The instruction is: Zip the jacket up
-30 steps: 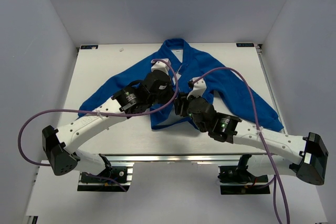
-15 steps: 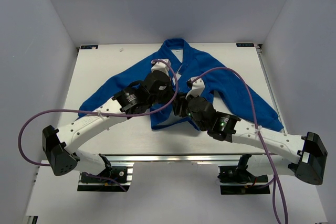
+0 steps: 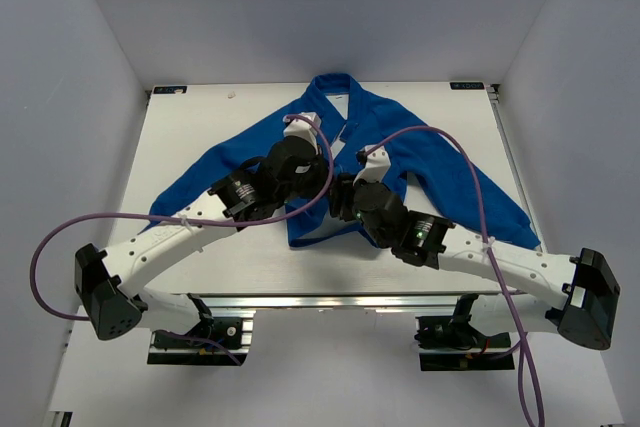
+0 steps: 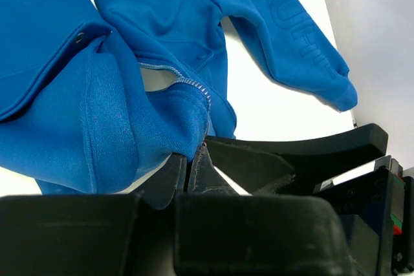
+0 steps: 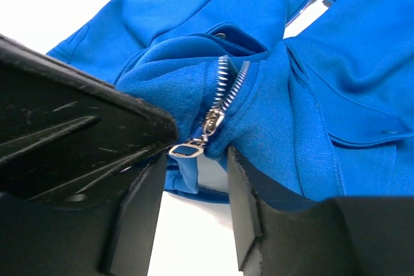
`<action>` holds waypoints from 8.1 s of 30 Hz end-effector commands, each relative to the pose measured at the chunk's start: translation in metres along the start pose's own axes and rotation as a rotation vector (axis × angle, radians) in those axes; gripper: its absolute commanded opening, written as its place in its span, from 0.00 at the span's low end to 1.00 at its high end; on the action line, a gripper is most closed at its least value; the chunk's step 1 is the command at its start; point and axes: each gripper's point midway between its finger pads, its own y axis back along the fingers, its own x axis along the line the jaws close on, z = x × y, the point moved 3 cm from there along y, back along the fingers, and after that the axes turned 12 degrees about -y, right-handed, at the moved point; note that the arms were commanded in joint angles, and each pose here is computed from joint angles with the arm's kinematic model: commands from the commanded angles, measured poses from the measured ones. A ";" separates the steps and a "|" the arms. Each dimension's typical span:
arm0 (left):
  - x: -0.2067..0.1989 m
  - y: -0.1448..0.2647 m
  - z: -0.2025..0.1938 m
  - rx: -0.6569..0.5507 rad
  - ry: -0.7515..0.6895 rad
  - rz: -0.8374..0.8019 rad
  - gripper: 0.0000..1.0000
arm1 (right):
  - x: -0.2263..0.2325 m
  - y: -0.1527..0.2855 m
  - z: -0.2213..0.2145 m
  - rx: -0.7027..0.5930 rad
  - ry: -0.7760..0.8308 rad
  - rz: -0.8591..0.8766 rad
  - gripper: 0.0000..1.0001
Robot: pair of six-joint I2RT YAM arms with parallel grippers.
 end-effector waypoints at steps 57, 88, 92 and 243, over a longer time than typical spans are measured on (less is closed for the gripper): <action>0.001 -0.009 -0.002 -0.035 0.104 0.055 0.00 | -0.026 0.045 0.019 0.056 -0.163 -0.147 0.90; -0.007 0.005 0.006 -0.077 0.163 -0.015 0.00 | -0.012 0.023 0.011 -0.087 -0.100 -0.053 0.89; -0.006 0.003 0.005 -0.082 0.155 -0.012 0.00 | 0.000 0.049 0.015 -0.040 -0.105 0.132 0.89; -0.012 0.031 -0.028 -0.004 -0.067 -0.216 0.00 | -0.036 0.019 0.009 0.245 0.610 0.539 0.71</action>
